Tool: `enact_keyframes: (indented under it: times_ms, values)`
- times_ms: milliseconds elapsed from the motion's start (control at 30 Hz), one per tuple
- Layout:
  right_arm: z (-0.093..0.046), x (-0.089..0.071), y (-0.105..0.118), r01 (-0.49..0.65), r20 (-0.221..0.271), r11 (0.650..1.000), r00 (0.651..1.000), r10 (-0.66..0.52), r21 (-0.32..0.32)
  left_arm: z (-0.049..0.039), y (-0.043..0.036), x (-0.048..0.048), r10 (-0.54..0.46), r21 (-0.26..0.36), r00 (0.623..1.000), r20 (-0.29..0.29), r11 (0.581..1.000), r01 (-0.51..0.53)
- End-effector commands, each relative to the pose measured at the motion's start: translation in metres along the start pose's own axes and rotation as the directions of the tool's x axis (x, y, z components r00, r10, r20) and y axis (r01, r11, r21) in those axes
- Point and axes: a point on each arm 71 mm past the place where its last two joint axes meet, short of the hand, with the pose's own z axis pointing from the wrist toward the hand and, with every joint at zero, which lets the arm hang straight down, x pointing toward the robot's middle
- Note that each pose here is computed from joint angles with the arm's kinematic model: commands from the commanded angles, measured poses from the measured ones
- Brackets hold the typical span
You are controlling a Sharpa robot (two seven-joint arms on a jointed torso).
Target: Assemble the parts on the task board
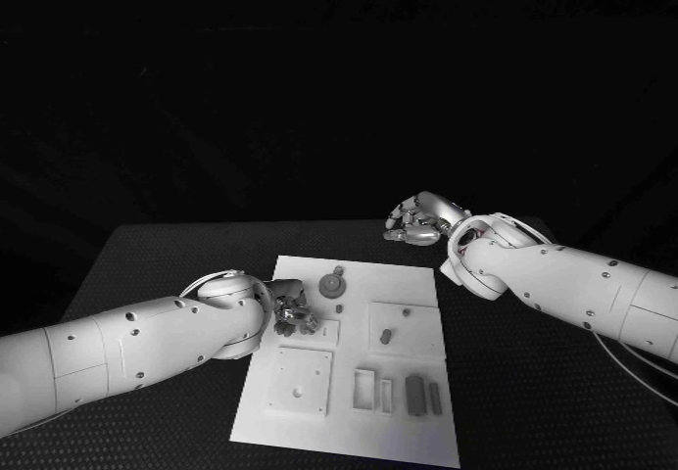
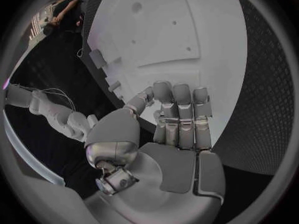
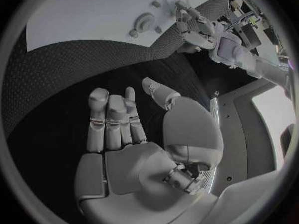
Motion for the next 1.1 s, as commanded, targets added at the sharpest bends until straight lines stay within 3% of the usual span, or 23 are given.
enact_keyframes:
  times_ms: [33, 1100]
  values:
    - [0.0000, 0.0007, 0.0005, 0.001, -0.011, 1.000, 1.000, -0.001, -0.004, 0.0004, 0.0019, 0.0069, 0.040, -0.017, 0.999, -0.035, 0.999, -0.040]
    - [-0.0003, 0.0008, 0.0002, 0.002, -0.014, 1.000, 1.000, -0.002, -0.003, 0.0025, -0.0021, 0.0083, 0.042, -0.012, 0.998, -0.052, 0.999, -0.043]
